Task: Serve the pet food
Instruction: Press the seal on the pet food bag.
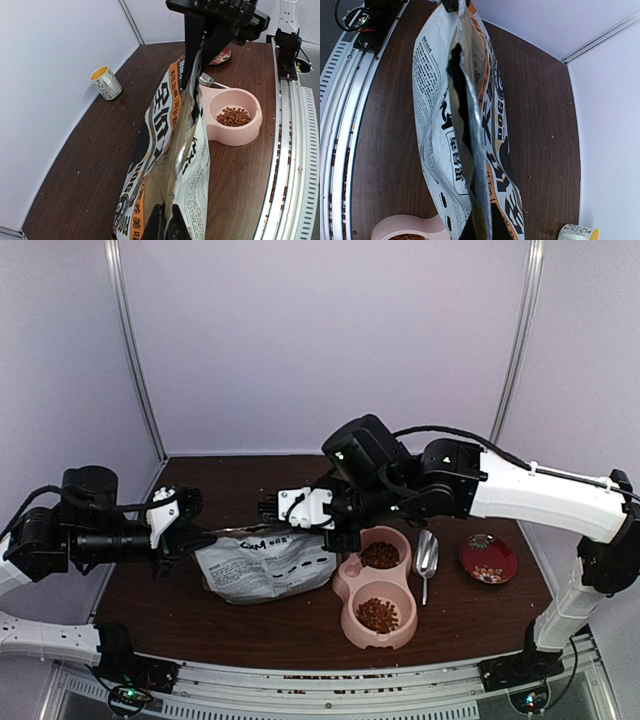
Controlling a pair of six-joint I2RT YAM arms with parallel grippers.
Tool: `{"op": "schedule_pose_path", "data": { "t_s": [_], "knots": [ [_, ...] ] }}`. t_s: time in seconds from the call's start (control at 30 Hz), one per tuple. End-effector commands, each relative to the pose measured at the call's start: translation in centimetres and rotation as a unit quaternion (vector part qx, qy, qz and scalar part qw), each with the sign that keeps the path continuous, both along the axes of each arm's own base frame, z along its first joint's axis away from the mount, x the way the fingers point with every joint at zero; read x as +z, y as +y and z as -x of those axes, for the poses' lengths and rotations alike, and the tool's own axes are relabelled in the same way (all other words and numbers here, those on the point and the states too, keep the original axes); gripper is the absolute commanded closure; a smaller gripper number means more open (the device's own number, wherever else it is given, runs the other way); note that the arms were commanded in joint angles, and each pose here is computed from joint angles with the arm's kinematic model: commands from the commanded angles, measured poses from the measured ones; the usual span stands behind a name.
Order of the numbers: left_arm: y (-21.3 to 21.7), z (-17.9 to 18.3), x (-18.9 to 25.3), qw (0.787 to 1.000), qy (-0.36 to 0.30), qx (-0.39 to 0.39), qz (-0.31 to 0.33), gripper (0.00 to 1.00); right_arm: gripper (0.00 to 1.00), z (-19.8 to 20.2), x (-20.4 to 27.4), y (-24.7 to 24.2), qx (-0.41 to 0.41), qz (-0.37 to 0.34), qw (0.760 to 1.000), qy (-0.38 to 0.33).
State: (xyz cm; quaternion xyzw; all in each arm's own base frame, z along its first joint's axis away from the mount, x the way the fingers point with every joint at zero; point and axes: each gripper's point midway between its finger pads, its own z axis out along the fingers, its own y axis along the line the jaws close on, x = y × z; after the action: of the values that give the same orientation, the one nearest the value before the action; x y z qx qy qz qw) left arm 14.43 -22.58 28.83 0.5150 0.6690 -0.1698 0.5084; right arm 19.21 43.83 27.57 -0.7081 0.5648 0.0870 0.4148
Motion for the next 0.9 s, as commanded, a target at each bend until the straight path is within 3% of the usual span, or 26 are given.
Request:
{"op": "schedule_pose_path", "data": {
  "t_s": [0.0,0.1,0.17,0.23,0.4,0.47,0.67,0.77,0.87],
  "knots": [
    [0.5,-0.5,1.2,1.000,-0.015,0.018,0.018,1.00,1.00,-0.4,-1.2,-2.4,-0.020,0.025,0.999,0.013],
    [0.5,-0.5,1.1,1.000,-0.016,0.018,0.018,1.00,0.97,-0.8,-0.9,-2.7,-0.027,0.020,0.999,0.007],
    [0.5,-0.5,1.1,1.000,-0.016,0.019,0.017,1.00,0.78,-1.0,-1.0,-3.0,-0.032,0.023,0.999,0.006],
    [0.5,-0.5,1.1,1.000,-0.016,0.019,0.017,1.00,0.72,-1.1,-1.1,-3.2,-0.035,0.027,0.999,0.005],
    [0.5,-0.6,1.1,1.000,-0.016,0.019,0.016,1.00,0.82,-1.3,-1.4,-3.9,-0.040,0.030,0.999,0.008],
    [0.5,-0.6,1.1,1.000,-0.016,0.020,0.016,1.00,1.00,-1.4,-1.6,-4.1,-0.042,0.031,0.999,0.010],
    [0.5,-0.6,1.1,1.000,-0.016,0.020,0.016,1.00,1.00,-1.6,-1.4,-4.3,-0.043,0.023,0.999,0.009],
    [0.5,-0.6,1.1,1.000,-0.017,0.020,0.017,1.00,0.79,-1.8,-1.2,-4.5,-0.046,0.020,0.999,0.010],
    [0.4,-0.6,1.1,1.000,-0.016,0.020,0.015,1.00,0.74,-1.9,-1.2,-4.8,-0.048,0.020,0.999,0.010]
  ]
}}
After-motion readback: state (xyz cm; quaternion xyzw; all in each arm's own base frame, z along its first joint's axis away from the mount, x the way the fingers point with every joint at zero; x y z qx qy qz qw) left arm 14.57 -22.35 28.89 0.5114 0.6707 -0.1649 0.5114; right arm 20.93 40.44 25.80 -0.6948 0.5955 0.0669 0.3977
